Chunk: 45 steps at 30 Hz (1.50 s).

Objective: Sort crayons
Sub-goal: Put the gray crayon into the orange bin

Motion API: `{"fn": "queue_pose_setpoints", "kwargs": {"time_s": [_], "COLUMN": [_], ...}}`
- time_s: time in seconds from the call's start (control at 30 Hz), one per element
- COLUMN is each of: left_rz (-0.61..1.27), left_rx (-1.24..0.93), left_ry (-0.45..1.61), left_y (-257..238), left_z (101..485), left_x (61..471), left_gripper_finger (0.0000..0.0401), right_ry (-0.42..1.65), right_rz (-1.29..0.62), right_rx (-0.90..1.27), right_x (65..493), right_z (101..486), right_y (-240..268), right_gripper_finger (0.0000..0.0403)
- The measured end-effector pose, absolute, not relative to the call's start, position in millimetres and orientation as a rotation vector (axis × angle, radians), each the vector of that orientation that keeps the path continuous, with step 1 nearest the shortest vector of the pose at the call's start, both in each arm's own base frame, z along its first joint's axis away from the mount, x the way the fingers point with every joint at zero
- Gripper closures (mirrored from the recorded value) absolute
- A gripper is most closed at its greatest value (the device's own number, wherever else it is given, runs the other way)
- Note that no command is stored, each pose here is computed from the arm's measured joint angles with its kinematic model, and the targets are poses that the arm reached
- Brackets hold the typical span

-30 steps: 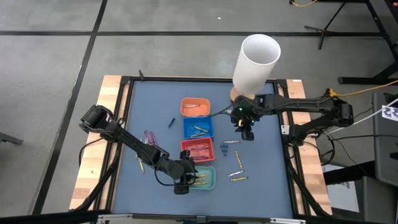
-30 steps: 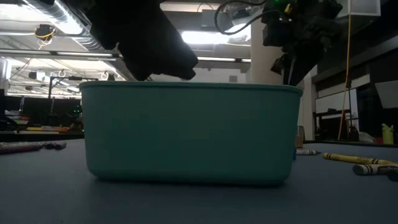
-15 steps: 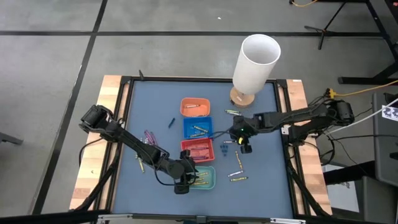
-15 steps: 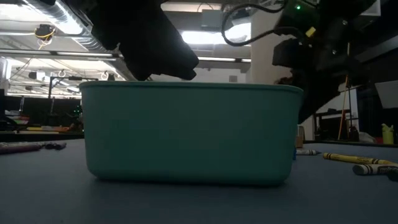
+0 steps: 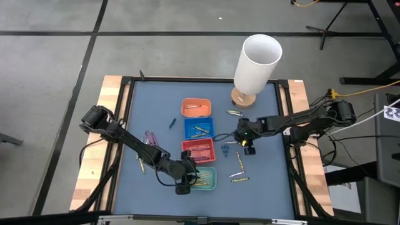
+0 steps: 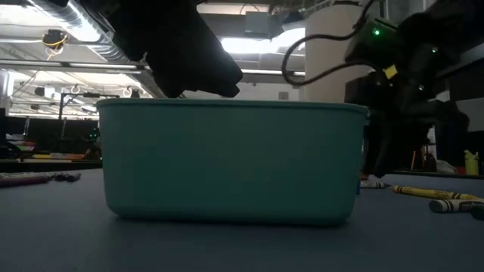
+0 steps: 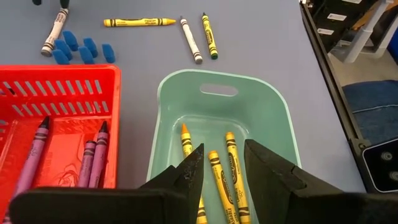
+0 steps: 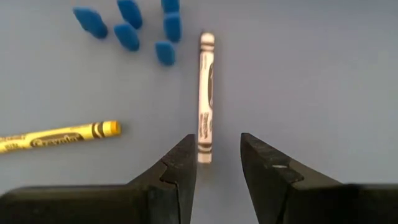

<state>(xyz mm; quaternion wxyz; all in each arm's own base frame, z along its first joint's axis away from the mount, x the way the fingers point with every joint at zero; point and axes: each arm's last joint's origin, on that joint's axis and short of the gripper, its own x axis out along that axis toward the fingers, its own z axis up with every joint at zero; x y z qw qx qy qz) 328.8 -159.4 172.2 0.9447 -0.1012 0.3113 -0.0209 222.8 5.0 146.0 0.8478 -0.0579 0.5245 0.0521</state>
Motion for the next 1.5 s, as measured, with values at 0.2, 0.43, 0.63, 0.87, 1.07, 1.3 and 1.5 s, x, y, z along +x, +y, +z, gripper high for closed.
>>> {"fn": "queue_pose_setpoints", "kwargs": {"time_s": [0.2, 0.43, 0.63, 0.87, 1.07, 1.3, 1.5], "left_rz": [-0.042, -0.042, -0.036, -0.018, -0.012, -0.021, -0.022], "left_rx": [-0.206, -0.207, -0.209, -0.214, -0.216, -0.225, -0.220], "left_ry": [0.634, 0.634, 0.632, 0.630, 0.629, 0.613, 0.622], "left_y": [-159.4, -159.4, -157.2, -151.0, -148.5, -147.4, -142.9], "left_z": [172.2, 172.3, 172.5, 172.4, 172.6, 182.3, 200.4], "left_x": [328.8, 328.8, 329.9, 332.8, 333.9, 331.1, 321.3], "left_gripper_finger": [0.0301, 0.0301, 0.0301, 0.0301, 0.0301, 0.0301, 0.0301], "right_ry": [1.074, 1.037, 1.050, 1.036, 1.038, 1.040, 1.056], "right_rz": [0.124, 0.121, 0.122, 0.121, 0.130, 0.128, 0.123], "right_rx": [-0.113, -0.115, -0.114, -0.114, -0.110, -0.111, -0.119], "right_x": [218.8, 216.9, 217.2, 218.4, 218.2, 218.1, 224.3], "right_z": [136.8, 124.8, 120.8, 121.1, 120.9, 120.7, 128.4], "right_y": [5.4, 5.3, 5.3, 5.3, 5.7, 5.6, 5.5], "right_gripper_finger": [0.0278, 0.0278, 0.0278, 0.0303, 0.0368, 0.0389, 0.0372]}}
